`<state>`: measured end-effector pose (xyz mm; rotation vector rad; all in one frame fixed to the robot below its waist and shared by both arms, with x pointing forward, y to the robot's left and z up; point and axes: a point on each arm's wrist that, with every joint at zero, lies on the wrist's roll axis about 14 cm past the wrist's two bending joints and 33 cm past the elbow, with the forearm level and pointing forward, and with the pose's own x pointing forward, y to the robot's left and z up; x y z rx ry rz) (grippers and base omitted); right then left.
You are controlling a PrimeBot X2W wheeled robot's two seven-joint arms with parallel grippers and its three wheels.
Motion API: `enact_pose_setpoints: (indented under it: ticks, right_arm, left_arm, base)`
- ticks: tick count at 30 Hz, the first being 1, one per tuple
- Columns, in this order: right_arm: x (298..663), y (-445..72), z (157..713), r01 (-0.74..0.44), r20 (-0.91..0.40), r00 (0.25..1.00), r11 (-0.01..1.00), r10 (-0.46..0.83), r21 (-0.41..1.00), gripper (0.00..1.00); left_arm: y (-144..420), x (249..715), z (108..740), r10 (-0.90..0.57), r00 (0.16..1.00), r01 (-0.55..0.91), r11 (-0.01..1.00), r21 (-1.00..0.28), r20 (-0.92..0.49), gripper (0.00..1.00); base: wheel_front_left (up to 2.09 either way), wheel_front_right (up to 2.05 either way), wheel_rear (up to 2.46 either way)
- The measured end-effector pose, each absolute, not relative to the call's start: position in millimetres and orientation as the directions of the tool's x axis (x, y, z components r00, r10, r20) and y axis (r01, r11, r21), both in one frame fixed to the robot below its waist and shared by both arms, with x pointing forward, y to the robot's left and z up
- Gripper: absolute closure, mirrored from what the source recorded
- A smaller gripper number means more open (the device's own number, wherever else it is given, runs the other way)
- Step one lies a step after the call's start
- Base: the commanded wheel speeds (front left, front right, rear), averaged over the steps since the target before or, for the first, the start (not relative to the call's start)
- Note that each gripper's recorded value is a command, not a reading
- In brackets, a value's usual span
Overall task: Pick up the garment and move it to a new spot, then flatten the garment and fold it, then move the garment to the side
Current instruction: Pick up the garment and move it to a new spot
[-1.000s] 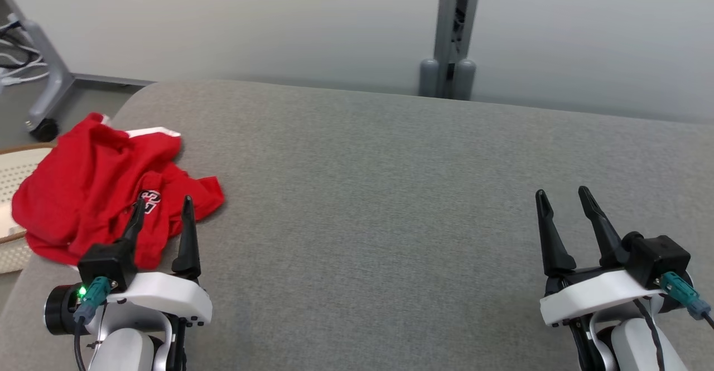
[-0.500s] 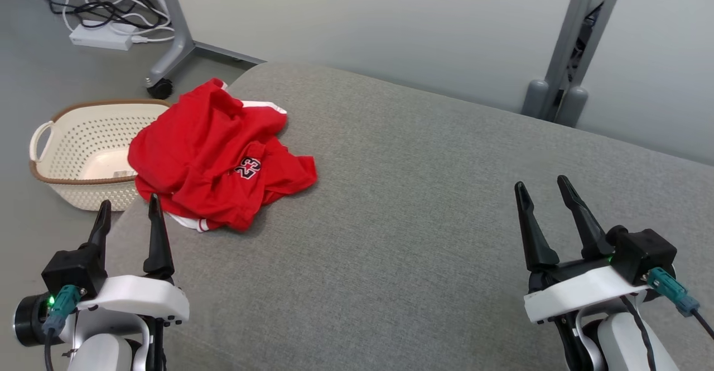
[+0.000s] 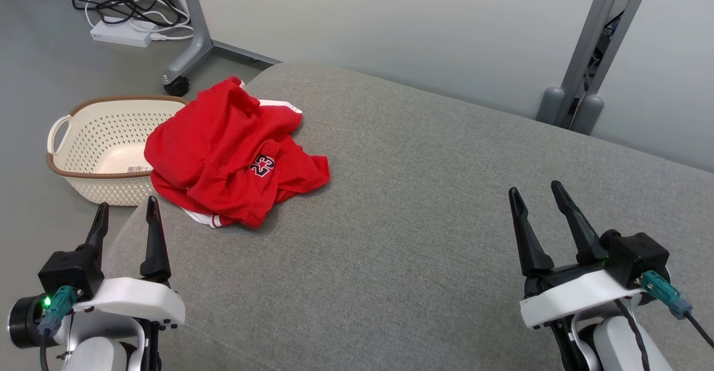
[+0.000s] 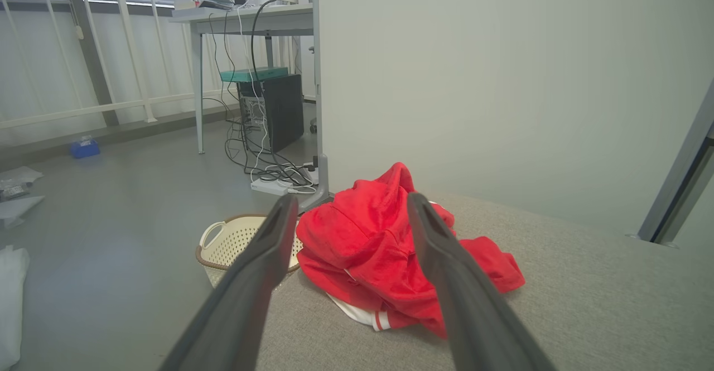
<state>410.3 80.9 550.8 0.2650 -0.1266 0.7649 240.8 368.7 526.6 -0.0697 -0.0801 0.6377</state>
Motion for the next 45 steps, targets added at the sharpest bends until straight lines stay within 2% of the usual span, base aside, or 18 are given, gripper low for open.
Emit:
enact_pose_setpoints:
  ticks: [14,20,26,31,35,45]
  right_arm:
    - [414.1,77.0,546.5,-0.687,0.199,0.727,0.700,0.657,0.196,0.00]
    - [417.4,75.5,544.5,-0.681,0.197,0.732,0.704,0.652,0.202,0.00]
    - [424.4,72.1,537.3,-0.673,0.183,0.739,0.714,0.648,0.191,0.00]
    - [436.3,63.8,531.4,-0.654,0.177,0.757,0.733,0.629,0.188,0.00]
    - [445.6,53.7,522.2,-0.630,0.160,0.776,0.752,0.610,0.193,0.00]
    - [466.4,29.2,491.4,-0.569,0.098,0.822,0.795,0.561,0.210,0.00]
  left_arm:
    - [369.8,245.0,531.8,0.593,0.803,-0.589,0.805,-0.072,0.061,0.00]
    - [379.4,263.7,575.1,0.564,0.808,-0.569,0.822,-0.026,0.171,0.00]
    - [391.5,303.2,627.1,0.508,0.822,-0.530,0.848,0.020,0.257,0.00]
    - [402.9,343.6,611.9,0.485,0.863,-0.494,0.869,0.032,0.140,0.00]
    - [406.8,371.1,564.6,0.468,0.882,-0.467,0.884,0.030,-0.052,0.00]
    - [397.4,393.3,443.1,0.387,0.789,-0.436,0.900,0.011,-0.477,0.00]
  base:
    - [0.00,0.00,0.00]
    - [0.00,0.00,0.00]
    - [0.00,0.00,0.00]
    - [0.00,0.00,0.00]
    - [0.00,0.00,0.00]
    - [0.00,0.00,0.00]
